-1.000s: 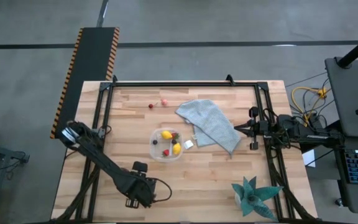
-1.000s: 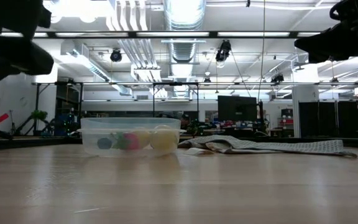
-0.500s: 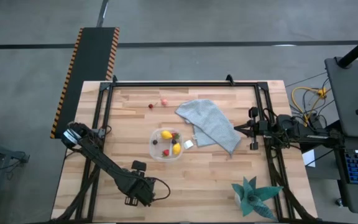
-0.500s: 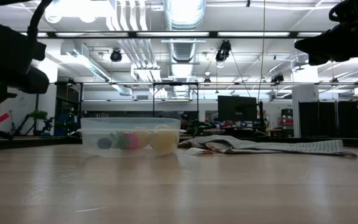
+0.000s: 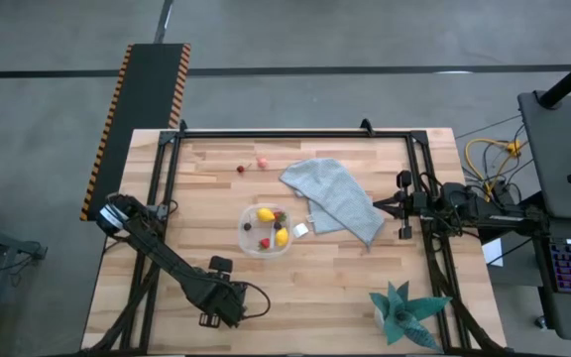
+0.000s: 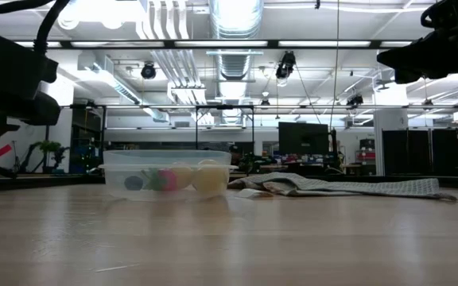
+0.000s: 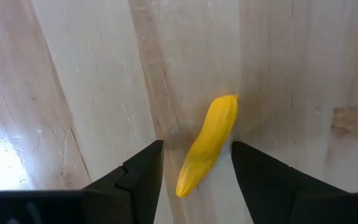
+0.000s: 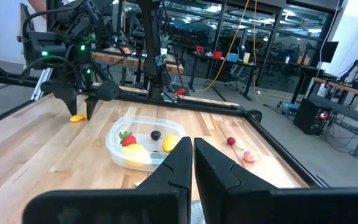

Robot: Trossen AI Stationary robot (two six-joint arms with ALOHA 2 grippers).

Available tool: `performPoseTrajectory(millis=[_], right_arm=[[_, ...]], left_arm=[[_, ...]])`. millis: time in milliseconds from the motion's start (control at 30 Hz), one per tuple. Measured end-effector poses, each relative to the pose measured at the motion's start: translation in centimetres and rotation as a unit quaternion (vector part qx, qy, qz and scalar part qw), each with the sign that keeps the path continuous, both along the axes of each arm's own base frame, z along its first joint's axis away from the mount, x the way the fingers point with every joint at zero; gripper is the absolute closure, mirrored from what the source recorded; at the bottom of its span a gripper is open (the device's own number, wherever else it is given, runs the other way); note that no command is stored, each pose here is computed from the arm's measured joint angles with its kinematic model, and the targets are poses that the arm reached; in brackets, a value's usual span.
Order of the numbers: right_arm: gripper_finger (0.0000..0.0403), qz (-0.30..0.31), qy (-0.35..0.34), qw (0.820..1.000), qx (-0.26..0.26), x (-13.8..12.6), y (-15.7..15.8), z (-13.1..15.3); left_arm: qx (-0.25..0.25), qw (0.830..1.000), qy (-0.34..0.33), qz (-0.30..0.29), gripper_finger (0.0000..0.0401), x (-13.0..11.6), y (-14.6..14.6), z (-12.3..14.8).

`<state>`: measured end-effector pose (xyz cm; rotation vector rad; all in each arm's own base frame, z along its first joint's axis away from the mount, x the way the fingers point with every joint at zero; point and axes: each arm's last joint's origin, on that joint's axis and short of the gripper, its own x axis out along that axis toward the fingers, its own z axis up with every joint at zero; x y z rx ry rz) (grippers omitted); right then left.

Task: Pick and placing Produce into tupperware
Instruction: Put the yellow corn into the transparent bin

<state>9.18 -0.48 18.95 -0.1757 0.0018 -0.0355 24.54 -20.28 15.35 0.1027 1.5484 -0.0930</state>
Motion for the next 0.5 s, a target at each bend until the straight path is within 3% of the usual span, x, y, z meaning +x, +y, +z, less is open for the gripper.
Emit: performPoseTrajectory(millis=[267, 500], right_arm=[[0.0394, 0.0, 0.0, 1.0, 0.0, 0.0, 0.0, 0.0], [0.0394, 0.0, 0.0, 1.0, 0.0, 0.0, 0.0, 0.0]], left_arm=[[-0.002, 1.0, 0.0, -0.021, 0.0226, 0.0, -0.02, -0.03], [-0.018, 0.999, 0.002, -0.028, 0.0305, -0.02, -0.07, -0.3]])
